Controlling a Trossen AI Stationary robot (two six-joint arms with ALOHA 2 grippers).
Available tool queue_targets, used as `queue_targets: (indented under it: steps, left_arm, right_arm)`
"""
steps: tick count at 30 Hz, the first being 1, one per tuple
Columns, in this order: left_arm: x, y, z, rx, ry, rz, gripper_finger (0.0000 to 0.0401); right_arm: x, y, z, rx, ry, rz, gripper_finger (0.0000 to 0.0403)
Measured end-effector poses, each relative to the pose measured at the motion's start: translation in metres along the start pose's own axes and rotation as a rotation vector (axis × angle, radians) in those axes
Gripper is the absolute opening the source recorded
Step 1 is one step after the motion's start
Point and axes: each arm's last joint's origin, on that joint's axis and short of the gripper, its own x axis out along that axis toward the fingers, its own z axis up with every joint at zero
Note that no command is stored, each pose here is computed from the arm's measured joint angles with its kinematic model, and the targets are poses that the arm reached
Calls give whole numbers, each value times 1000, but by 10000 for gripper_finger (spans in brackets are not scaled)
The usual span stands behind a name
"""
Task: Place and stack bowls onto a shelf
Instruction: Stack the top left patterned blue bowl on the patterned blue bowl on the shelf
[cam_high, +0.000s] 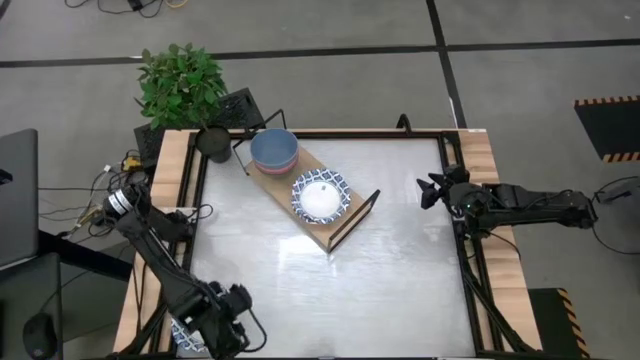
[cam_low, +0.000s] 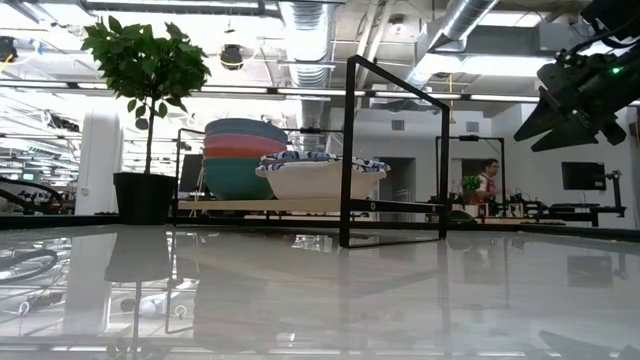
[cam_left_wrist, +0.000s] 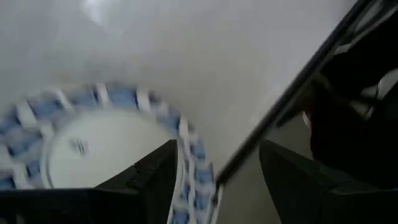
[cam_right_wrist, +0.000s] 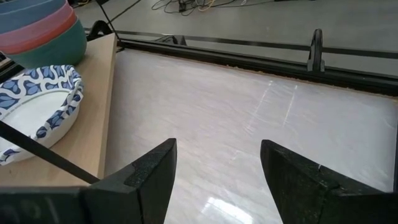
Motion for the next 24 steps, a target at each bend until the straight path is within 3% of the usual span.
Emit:
queue_targets:
  steps: [8, 16, 24]
  left_arm:
    - [19, -4, -7, -57, 185, 47, 210]
    - [31, -9, -6, -81, 198, 34, 210]
    - [31, -4, -6, -126, 201, 94, 210]
  right_arm:
    - [0, 0, 0, 0, 0, 0, 260]
    - [0, 0, 0, 1, 0, -1, 260]
    - [0, 0, 0, 1, 0, -2, 260]
